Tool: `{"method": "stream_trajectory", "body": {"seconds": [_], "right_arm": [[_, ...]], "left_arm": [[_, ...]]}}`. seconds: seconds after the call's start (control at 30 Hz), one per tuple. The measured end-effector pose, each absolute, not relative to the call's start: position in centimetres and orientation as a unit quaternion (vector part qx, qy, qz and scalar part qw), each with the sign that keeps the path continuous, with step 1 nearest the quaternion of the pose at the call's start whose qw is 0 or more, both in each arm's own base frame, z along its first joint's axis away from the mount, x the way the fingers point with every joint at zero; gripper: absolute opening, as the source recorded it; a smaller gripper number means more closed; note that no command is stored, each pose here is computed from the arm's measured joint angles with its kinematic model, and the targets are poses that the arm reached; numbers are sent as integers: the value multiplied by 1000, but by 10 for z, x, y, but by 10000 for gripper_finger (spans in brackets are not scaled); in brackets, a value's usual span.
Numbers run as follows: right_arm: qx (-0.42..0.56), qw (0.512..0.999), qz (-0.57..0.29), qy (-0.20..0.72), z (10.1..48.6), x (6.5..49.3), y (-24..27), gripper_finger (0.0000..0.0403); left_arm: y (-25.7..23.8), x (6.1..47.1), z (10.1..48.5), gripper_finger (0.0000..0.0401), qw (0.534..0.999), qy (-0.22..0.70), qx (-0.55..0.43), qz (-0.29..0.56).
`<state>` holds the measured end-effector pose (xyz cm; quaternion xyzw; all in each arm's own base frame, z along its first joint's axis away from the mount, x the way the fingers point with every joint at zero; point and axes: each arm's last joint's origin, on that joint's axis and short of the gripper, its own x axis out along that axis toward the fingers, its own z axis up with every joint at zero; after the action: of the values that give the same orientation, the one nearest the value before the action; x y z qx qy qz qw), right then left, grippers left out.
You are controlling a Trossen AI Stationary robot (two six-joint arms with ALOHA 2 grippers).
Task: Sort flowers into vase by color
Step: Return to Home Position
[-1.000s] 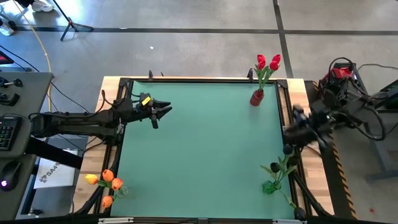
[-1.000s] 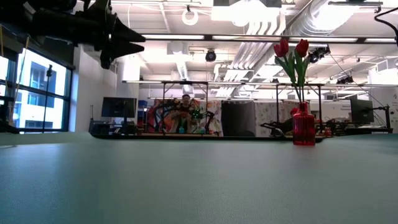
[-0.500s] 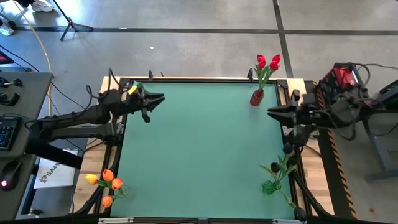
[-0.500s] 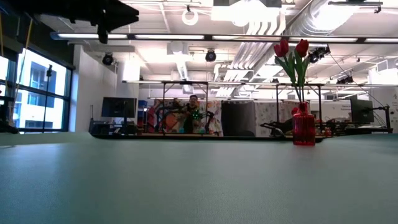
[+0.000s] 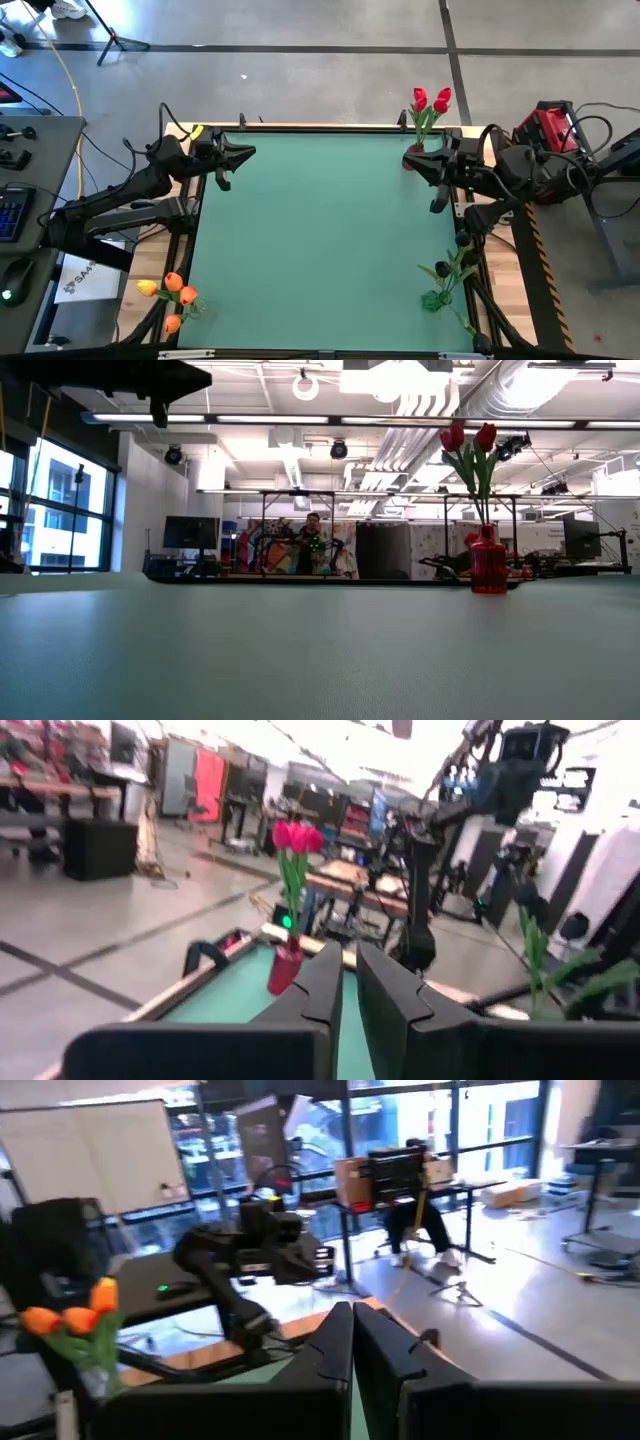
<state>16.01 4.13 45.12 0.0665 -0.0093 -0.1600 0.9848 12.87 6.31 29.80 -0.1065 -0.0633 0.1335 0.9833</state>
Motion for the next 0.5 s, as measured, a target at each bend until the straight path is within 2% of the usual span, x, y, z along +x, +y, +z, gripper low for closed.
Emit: {"method": "stream_trajectory", "body": {"seconds": [0.1,0.23,0.33,0.5], "right_arm": [[53,981,-185,15,446,160,40,0],[93,972,-201,75,429,160,40,0],[121,964,-228,62,429,157,41,0],[62,976,-195,73,431,151,43,0]], "left_arm": [[61,126,294,6,987,-40,-99,118],[58,121,290,2,990,-10,-80,119],[53,113,292,0,991,-15,-60,119],[45,98,294,0,992,-29,-19,120]]}}
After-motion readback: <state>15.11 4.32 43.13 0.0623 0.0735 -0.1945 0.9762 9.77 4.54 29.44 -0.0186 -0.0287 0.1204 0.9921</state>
